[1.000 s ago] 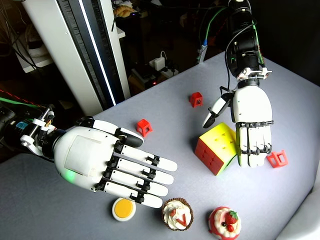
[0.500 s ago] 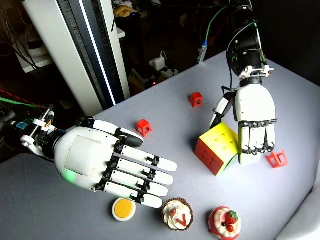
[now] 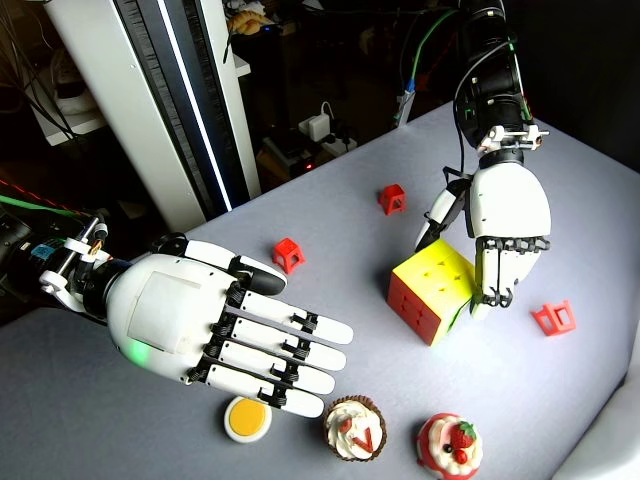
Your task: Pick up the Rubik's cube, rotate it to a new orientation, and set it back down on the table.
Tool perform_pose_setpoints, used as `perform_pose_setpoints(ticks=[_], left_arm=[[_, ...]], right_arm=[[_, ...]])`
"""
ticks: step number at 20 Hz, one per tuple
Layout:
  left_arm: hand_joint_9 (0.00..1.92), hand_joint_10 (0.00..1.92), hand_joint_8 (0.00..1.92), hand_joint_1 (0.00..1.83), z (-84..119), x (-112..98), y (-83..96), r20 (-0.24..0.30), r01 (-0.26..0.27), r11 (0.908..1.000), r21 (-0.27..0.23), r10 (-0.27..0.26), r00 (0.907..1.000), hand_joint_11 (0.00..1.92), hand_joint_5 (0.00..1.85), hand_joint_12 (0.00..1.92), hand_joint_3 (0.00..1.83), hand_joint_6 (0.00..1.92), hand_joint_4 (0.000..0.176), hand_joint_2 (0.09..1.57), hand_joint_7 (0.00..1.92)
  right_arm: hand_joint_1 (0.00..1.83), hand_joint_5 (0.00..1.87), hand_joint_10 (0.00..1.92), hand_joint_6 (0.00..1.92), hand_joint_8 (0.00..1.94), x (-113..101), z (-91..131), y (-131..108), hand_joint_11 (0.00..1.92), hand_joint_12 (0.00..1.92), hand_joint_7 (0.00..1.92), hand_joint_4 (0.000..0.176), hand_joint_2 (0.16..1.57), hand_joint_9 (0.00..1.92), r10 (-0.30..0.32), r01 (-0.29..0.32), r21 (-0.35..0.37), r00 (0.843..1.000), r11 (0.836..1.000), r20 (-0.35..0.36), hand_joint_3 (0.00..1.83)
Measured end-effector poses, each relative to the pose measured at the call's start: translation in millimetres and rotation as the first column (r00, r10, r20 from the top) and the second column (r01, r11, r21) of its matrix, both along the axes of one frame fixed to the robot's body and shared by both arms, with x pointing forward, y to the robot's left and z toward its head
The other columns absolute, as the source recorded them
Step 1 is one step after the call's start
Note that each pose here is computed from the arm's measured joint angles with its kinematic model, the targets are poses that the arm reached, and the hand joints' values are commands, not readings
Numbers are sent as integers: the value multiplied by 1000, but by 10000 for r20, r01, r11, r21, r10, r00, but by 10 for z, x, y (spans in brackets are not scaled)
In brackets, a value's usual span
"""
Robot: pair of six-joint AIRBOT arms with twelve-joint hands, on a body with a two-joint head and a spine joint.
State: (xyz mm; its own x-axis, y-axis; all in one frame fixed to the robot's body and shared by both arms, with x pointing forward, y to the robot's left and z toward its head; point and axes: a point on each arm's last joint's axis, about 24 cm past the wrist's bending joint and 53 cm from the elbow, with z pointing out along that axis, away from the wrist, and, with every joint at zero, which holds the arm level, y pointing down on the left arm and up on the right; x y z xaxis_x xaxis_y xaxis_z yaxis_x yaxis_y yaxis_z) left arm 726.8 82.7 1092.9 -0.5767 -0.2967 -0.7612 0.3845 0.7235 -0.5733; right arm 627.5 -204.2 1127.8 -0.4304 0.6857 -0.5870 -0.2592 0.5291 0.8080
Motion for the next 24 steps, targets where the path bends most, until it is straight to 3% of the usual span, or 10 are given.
perform_pose_setpoints(ticks=[2, 4, 5, 6, 9, 11, 13, 18, 22, 24], left_arm=[[1423, 1921, 1921, 1479, -17, -7, 7, -37, -16, 10000, -40, 16, 10000, 1517, 1298, 1921, 744, 1921, 0, 832, 1398], [1522, 1921, 1921, 1351, 18, -6, 2, -85, -80, 9991, -407, 77, 9999, 1598, 1359, 1921, 970, 1921, 118, 805, 1472], [1522, 1921, 1921, 1351, 58, -13, -19, 62, 36, 9988, -496, -33, 10000, 1598, 1359, 1921, 970, 1921, 118, 805, 1472], [1485, 1921, 1921, 1247, 67, -25, -32, 109, 105, 9983, -579, -99, 9999, 1548, 1324, 1921, 1006, 1921, 174, 836, 1450], [1462, 1921, 1921, 1306, 78, -32, 1, 48, 3, 9972, -753, 0, 10000, 1543, 1265, 1921, 1114, 1921, 176, 741, 1410], [1462, 1921, 1921, 1343, 101, -37, 49, 83, -57, 9960, -895, 65, 9999, 1562, 1232, 1921, 1052, 1921, 176, 700, 1378], [1454, 1921, 1921, 1457, 133, -38, 103, 174, -127, 9957, -920, 144, 9997, 1523, 1317, 1921, 930, 1921, 0, 713, 1408], [1472, 1921, 1921, 1355, 315, -51, 101, 445, -71, 9846, -1747, 151, 9989, 1546, 1325, 1921, 867, 1921, 0, 782, 1423], [1467, 1921, 1921, 1290, 412, -52, 78, 647, 19, 9769, -2138, 122, 9978, 1553, 1341, 1921, 844, 1921, 0, 821, 1416], [1468, 1921, 1921, 1325, 416, -54, 76, 665, 35, 9767, -2147, 110, 9977, 1560, 1340, 1921, 883, 1921, 0, 782, 1411]], right_arm=[[610, 0, 0, 0, 0, -6, -3, -14, 0, 0, 0, 0, 1364, 0, -22, 22, 6, 10000, 10000, 22, 8], [619, 0, 0, 0, 0, -6, 8, -16, 0, 0, 0, 0, 1381, 0, -26, 26, 27, 10000, 10000, 64, 13], [619, 0, 0, 0, 0, -6, 21, -15, 0, 0, 0, 0, 1381, 0, -23, 22, 54, 9999, 10000, 114, 13], [576, 0, 0, 0, 0, -5, 29, -15, 1, 0, 0, 0, 1392, 0, -23, 22, 69, 9999, 10000, 141, 14], [517, 0, 0, 0, 0, 0, 37, -25, 14, 7, 0, 0, 1396, 0, -23, 22, 53, 9998, 10000, 199, 10], [455, 0, 0, 0, 0, 8, 49, -34, 4, 368, 0, 0, 1386, 0, -33, 32, 44, 9997, 10000, 257, 0], [486, 0, 0, 0, 0, 0, 55, -29, 0, 999, 0, 0, 1386, 0, 16, -17, 30, 9995, 10000, 306, 0], [623, 23, 41, 4, 4, -19, 74, 1, 0, 696, 24, 0, 1435, 122, 276, -274, -49, 9976, 9996, 629, 3], [524, 168, 159, 55, 55, -23, 48, 49, 0, 1300, 252, 0, 1561, 351, 527, -517, -139, 9954, 9986, 797, 51], [296, 158, 153, 34, 11, -28, 47, 59, 0, 1290, 208, 0, 1570, 270, 561, -551, -149, 9952, 9984, 807, 90]])
